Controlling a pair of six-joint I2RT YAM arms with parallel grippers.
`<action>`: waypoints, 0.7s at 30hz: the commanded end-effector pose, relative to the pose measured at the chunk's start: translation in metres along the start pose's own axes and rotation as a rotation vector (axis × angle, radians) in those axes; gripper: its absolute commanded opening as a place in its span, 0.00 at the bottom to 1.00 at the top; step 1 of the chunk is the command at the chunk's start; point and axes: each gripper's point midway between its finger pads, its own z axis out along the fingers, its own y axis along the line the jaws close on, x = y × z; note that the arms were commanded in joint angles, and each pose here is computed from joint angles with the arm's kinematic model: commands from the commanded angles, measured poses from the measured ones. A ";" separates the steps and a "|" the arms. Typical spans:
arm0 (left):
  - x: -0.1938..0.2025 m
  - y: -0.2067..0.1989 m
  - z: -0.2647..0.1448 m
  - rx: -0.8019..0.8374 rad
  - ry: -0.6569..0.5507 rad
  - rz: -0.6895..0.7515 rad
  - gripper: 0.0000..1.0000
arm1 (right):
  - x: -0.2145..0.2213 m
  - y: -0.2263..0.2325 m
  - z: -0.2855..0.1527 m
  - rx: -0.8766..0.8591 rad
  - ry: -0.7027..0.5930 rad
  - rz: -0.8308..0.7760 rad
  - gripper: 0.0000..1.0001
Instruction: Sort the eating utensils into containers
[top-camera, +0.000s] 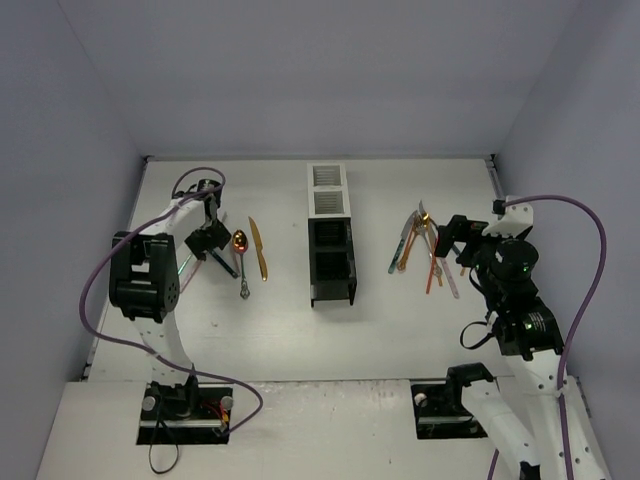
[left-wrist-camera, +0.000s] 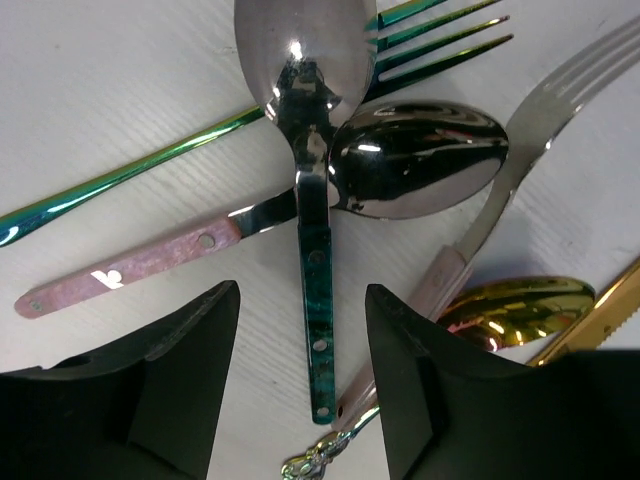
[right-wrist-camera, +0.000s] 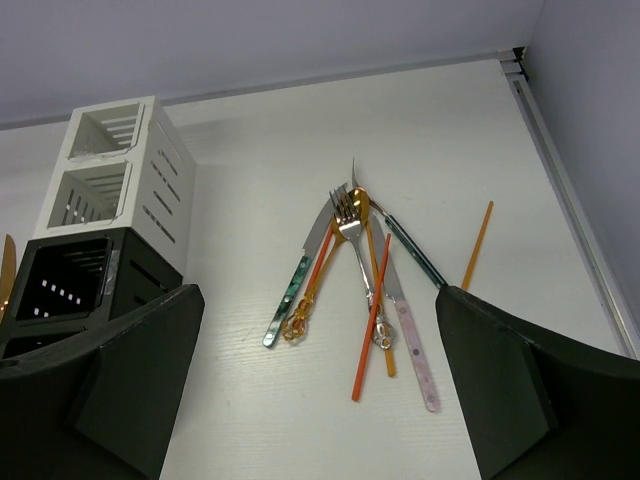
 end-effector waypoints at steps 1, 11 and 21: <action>-0.022 -0.014 -0.004 0.046 -0.043 -0.045 0.49 | -0.011 0.002 0.002 -0.005 -0.042 -0.005 1.00; -0.024 -0.010 0.017 0.031 -0.027 -0.063 0.33 | -0.006 0.003 0.001 -0.011 -0.024 -0.007 1.00; -0.030 -0.006 0.006 0.046 -0.051 -0.051 0.00 | -0.006 0.004 0.000 -0.016 -0.019 -0.006 1.00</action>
